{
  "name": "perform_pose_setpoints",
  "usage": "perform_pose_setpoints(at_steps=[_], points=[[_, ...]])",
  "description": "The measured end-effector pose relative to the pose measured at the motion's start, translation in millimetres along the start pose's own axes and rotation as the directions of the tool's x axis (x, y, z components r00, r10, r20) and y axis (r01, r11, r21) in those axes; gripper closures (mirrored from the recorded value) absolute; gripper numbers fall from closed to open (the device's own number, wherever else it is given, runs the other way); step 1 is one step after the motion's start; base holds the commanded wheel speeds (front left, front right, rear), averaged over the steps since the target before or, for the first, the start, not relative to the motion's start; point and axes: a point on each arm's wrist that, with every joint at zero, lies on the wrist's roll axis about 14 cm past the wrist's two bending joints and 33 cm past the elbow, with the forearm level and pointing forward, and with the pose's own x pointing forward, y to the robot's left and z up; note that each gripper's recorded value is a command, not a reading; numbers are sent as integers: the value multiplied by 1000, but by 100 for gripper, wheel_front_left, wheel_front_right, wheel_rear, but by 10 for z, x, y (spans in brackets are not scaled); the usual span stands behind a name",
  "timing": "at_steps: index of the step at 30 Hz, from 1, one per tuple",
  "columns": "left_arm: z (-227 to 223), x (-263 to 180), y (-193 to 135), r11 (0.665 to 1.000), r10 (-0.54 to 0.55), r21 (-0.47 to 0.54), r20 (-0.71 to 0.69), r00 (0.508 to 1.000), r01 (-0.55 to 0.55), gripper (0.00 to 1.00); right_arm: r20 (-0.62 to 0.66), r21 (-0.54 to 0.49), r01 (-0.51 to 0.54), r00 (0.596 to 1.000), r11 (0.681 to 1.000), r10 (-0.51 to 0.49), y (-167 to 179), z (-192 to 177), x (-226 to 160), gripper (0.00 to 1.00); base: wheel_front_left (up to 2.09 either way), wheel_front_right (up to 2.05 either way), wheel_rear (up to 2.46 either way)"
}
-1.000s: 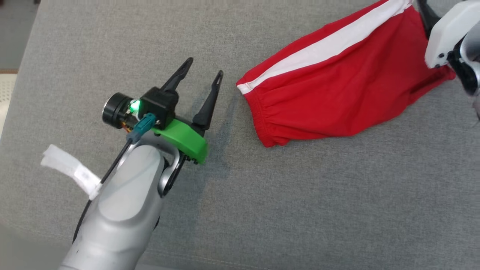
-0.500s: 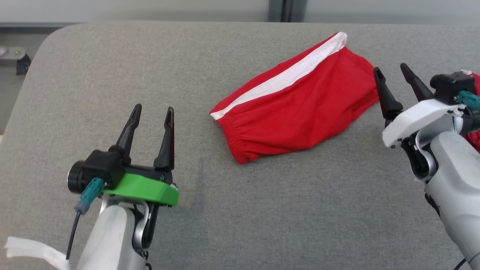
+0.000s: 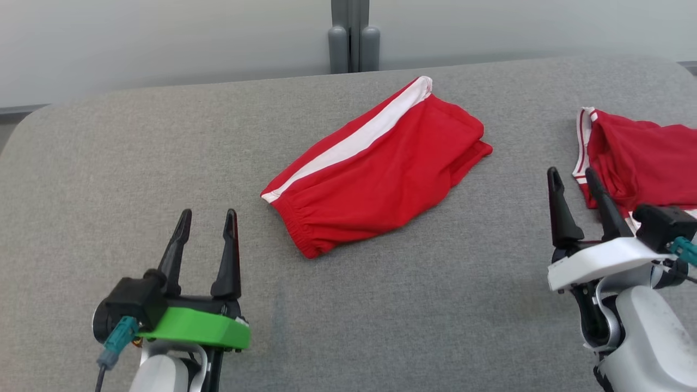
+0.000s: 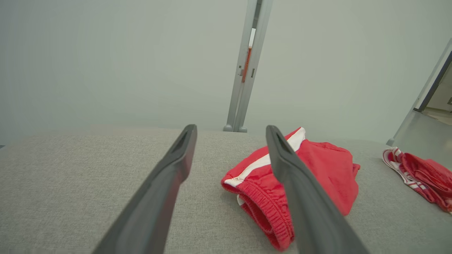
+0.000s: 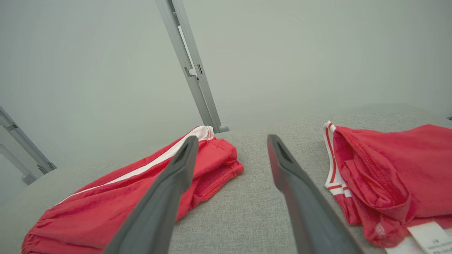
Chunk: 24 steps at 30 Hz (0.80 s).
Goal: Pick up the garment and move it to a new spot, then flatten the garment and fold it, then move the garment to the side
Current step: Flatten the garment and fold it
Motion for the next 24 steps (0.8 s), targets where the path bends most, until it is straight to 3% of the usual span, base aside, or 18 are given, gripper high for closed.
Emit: perform_pose_setpoints(at_steps=[7,22,24], points=[[-186,-123,-102,1000,-23,-11,-57,998,22,0,3,19,35,999,999,-35,1,-37,-214,0,0,0,0],[-239,-158,-85,1000,-17,-12,-74,997,16,0,-50,42,49,998,998,-47,10,-234,-206,0,0,0,0],[-247,-141,-80,1000,-16,-12,-76,997,15,0,-70,116,72,996,991,-64,18,-301,-178,0,0,0,0]])
